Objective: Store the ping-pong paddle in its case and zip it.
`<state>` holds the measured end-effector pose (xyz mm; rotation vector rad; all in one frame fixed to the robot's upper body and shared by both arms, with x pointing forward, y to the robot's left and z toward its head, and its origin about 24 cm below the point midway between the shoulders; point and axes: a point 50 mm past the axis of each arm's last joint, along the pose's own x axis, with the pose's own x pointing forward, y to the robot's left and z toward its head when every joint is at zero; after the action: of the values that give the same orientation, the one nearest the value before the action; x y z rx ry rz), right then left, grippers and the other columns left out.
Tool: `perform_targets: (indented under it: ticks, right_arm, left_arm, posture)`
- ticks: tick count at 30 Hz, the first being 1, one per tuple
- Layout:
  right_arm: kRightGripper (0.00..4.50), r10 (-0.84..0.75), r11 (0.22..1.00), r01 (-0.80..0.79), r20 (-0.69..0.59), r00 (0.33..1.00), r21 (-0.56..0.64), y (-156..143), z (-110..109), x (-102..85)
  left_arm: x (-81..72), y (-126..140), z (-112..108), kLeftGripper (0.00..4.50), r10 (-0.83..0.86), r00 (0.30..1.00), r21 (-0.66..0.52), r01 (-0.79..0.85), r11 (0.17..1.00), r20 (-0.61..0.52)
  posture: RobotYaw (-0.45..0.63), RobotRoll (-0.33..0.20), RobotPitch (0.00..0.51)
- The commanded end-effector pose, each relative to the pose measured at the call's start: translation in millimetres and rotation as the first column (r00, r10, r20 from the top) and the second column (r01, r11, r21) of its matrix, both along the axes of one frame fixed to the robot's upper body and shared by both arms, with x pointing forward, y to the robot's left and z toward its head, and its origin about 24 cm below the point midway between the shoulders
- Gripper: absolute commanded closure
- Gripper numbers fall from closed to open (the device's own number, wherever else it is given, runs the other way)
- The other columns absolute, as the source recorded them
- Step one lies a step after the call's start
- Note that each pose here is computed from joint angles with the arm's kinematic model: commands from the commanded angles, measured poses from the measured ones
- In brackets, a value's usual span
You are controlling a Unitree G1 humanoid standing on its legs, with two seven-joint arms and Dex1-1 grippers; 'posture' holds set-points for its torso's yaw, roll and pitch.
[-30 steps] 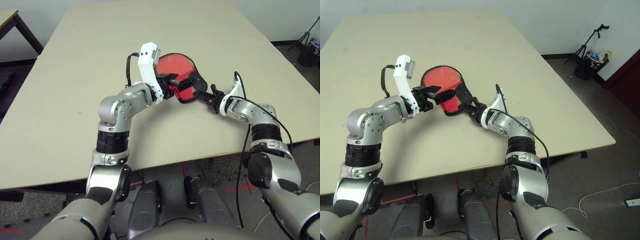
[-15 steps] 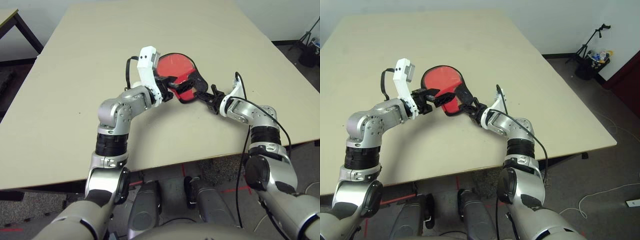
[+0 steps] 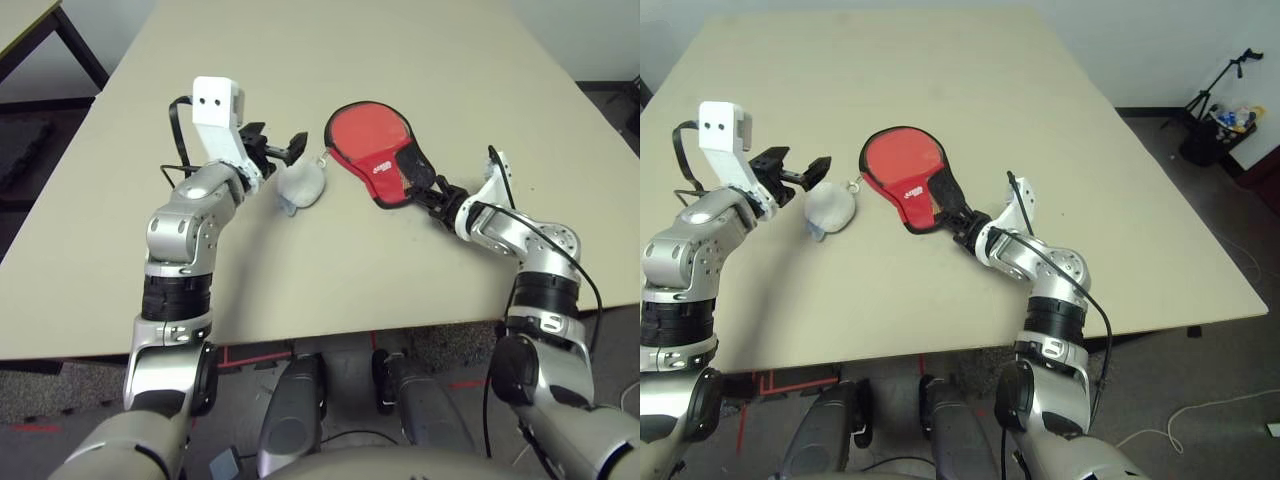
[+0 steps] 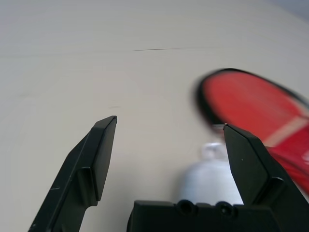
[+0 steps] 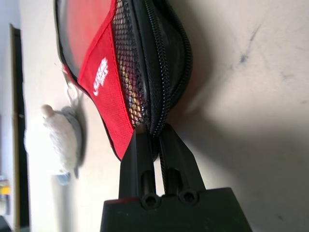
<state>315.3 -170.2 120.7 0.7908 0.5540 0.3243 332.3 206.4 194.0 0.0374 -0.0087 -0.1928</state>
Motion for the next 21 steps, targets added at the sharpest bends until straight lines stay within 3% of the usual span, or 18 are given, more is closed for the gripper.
perform_targets:
  ticks: [1, 10, 21]
  right_arm:
    - [4.49, -0.01, 0.996, 0.003, -0.09, 0.996, -0.088, -9.7, -10.7, -19.7]
    - [4.49, -0.043, 0.988, 0.027, -0.103, 0.994, -0.149, -15.8, -7.9, -49.5]
    - [4.49, 0.011, 0.985, -0.02, -0.055, 0.998, -0.173, -0.4, -10.4, -86.8]
  left_arm:
    - [-4.1, 10.5, -5.4, 0.0, 0.06, 0.998, 0.005, -0.06, 0.998, -0.003]
    - [-6.6, 12.6, -8.5, 0.0, 0.087, 0.996, -0.008, -0.087, 0.996, -0.003]
    - [-2.0, 13.6, -6.7, 0.0, 0.101, 0.995, -0.023, -0.1, 0.995, 0.013]
  posture:
    - [0.13, 0.0, 0.217]
    - [0.12, 0.0, 0.205]
    - [0.08, 0.0, 0.202]
